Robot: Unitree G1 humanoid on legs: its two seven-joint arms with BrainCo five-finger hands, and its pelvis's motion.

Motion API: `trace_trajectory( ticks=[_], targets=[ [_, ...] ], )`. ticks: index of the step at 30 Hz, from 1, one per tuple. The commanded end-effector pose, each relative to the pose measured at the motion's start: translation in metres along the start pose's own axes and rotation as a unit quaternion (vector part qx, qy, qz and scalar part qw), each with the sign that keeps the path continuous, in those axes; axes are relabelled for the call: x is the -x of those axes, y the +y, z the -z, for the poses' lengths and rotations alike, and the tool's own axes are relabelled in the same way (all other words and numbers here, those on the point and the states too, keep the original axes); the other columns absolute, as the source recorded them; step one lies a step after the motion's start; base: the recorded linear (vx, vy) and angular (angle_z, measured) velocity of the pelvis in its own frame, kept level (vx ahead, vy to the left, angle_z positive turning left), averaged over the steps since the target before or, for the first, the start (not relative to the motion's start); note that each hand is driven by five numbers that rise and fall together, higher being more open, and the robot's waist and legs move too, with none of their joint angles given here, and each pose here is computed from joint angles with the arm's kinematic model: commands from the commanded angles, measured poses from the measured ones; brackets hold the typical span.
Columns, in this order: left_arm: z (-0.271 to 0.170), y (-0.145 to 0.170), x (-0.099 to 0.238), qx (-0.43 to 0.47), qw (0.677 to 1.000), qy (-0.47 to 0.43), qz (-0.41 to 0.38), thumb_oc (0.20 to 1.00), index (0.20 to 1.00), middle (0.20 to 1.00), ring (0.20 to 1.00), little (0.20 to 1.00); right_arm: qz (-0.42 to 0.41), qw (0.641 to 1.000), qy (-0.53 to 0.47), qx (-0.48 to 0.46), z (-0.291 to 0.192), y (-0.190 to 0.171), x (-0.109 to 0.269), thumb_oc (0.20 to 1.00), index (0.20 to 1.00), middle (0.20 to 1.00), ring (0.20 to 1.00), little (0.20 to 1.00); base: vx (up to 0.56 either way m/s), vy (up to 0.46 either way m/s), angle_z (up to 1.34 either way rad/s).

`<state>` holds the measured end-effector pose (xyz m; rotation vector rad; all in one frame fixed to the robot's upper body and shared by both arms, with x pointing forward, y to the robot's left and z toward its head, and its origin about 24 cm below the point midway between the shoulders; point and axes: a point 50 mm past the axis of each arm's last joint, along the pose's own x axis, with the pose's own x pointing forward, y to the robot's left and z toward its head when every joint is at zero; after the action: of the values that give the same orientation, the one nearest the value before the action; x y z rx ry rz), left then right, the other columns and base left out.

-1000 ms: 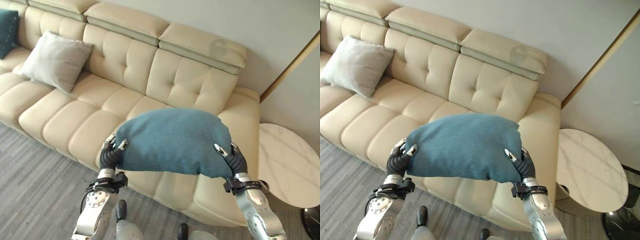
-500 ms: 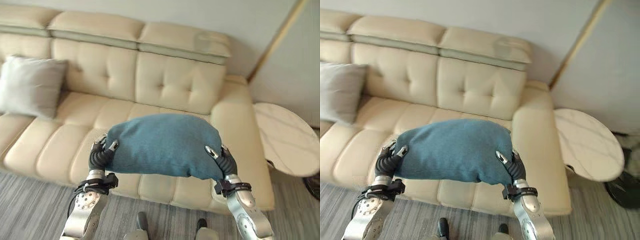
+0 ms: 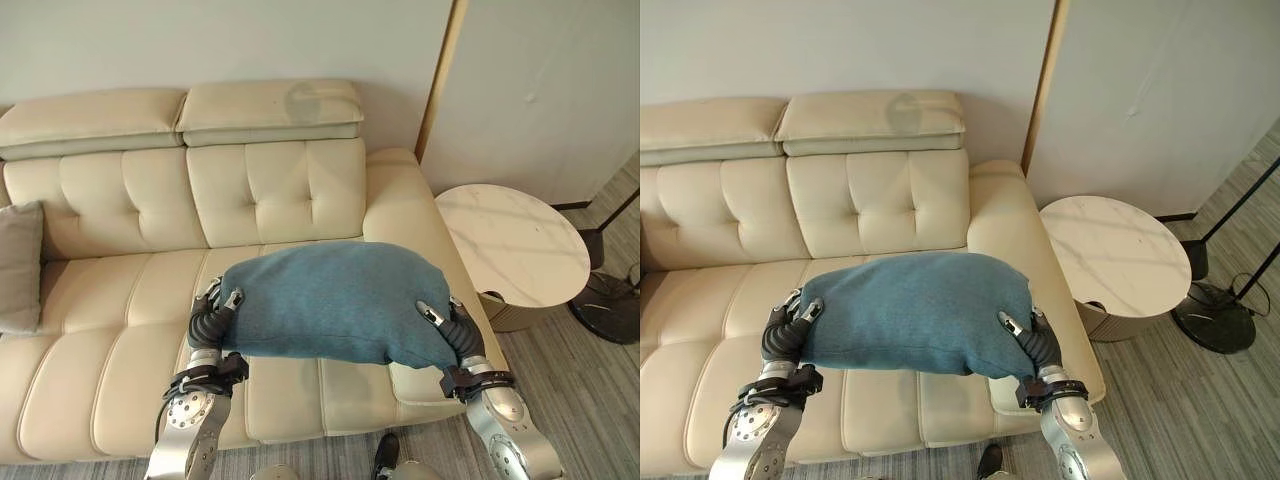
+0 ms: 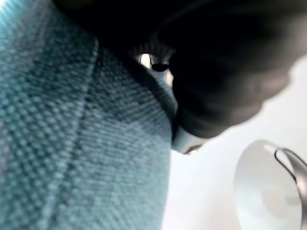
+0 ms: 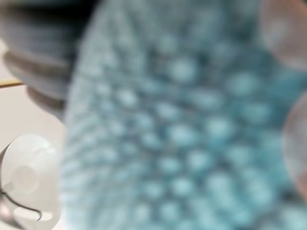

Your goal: Pick up all the scattered cushions and arrange them neatly on the sofa.

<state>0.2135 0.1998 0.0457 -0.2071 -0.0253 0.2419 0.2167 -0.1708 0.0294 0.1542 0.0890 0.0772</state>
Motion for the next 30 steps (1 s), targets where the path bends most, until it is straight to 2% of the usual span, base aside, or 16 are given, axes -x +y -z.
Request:
trace_trajectory(
  ticks=[1,10,14,17,21,24,30],
  targets=[
    [-0.046,-0.013,-0.003,0.015,0.991,-0.13,0.041,0.2,0.2,0.2,0.2,0.2,-0.053,0.99,-0.128,-0.038,-0.045,0.024,-0.011,0.2,0.2,0.2,0.2,0.2,0.1,0.134,-0.45],
    [-0.039,-0.011,0.002,-0.019,0.992,-0.109,0.056,0.2,0.2,0.2,0.2,0.2,-0.048,0.993,-0.105,-0.037,-0.034,0.024,-0.006,0.2,0.2,0.2,0.2,0.2,0.11,0.138,-0.1],
    [-0.041,-0.014,-0.006,-0.046,0.99,-0.119,0.062,0.2,0.2,0.2,0.2,0.2,-0.054,0.992,-0.114,-0.029,-0.037,0.033,-0.016,0.2,0.2,0.2,0.2,0.2,0.06,0.061,-0.05],
    [-0.053,-0.028,-0.022,-0.064,0.983,-0.158,0.069,0.2,0.2,0.2,0.2,0.2,-0.074,0.985,-0.155,-0.009,-0.056,0.05,-0.034,0.2,0.2,0.2,0.2,0.2,-0.02,0.028,-0.02],
    [-0.115,-0.083,-0.062,-0.064,0.946,-0.307,0.088,0.2,0.2,0.2,0.2,0.2,-0.108,0.956,-0.274,0.023,-0.121,0.093,-0.071,0.2,0.2,0.2,0.2,0.2,-0.31,-0.018,-0.02],
    [-0.175,-0.124,-0.084,-0.081,0.9,-0.418,0.093,0.2,0.2,0.2,0.2,0.2,-0.122,0.921,-0.366,0.048,-0.179,0.127,-0.089,0.2,0.2,0.2,0.2,0.2,-0.32,-0.007,-0.04],
    [-0.233,-0.145,-0.105,-0.135,0.853,-0.502,0.032,0.2,0.2,0.2,0.2,0.2,-0.075,0.87,-0.48,0.085,-0.26,0.148,-0.1,0.2,0.2,0.2,0.2,0.2,-0.07,-0.013,0.06]
  ],
)
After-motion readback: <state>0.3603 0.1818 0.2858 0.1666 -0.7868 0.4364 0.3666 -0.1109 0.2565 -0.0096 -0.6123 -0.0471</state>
